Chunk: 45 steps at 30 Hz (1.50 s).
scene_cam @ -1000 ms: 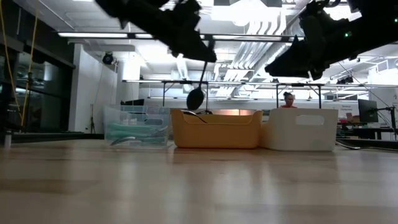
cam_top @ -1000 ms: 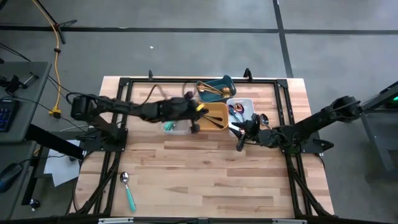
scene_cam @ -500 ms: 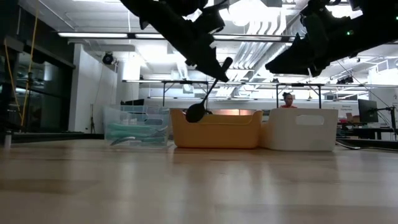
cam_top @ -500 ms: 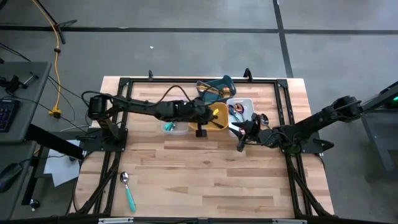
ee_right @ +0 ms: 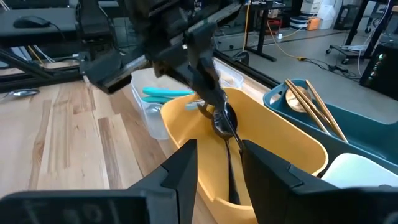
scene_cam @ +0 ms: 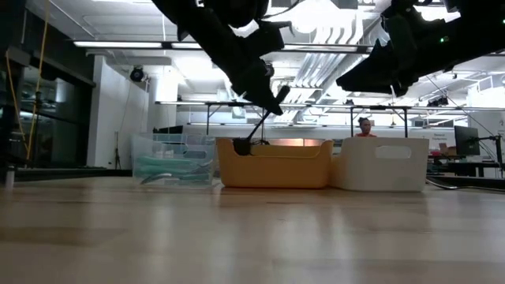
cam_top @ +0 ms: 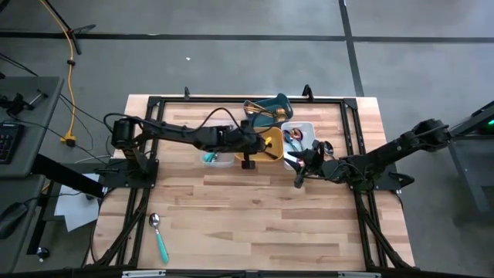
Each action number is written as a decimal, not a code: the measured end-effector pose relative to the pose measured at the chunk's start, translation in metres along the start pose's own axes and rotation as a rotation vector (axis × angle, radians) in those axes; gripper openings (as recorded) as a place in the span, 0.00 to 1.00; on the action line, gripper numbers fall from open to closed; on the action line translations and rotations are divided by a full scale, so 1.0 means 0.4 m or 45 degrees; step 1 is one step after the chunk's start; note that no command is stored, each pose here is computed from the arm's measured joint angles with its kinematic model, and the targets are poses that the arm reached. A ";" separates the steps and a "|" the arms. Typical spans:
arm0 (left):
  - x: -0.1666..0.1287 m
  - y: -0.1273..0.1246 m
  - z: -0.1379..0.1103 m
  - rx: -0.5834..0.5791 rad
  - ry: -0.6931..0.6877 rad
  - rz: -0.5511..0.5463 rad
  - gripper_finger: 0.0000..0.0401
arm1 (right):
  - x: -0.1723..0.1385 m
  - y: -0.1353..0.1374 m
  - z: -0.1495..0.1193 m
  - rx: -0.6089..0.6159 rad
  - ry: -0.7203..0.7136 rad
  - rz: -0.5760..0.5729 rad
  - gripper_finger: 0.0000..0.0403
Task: Sort silverware by color (type)
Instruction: Put the silver spoon into the orange bin
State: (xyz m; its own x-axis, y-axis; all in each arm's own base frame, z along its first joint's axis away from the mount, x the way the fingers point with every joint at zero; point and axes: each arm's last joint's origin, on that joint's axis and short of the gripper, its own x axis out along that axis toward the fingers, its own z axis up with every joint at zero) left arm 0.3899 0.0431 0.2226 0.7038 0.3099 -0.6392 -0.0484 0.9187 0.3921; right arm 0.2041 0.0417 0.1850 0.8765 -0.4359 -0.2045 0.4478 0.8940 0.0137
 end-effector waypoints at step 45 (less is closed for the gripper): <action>-0.148 0.018 0.021 -0.151 -0.079 -0.298 0.43 | 0.000 0.005 0.009 0.007 -0.030 0.062 0.29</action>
State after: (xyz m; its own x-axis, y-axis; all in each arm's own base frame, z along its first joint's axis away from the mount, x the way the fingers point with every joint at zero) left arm 0.3539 0.0292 0.2688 0.7478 0.0735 -0.6598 0.0404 0.9870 0.1557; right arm 0.2055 0.0431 0.1885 0.9010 -0.3944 -0.1806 0.4056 0.9136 0.0284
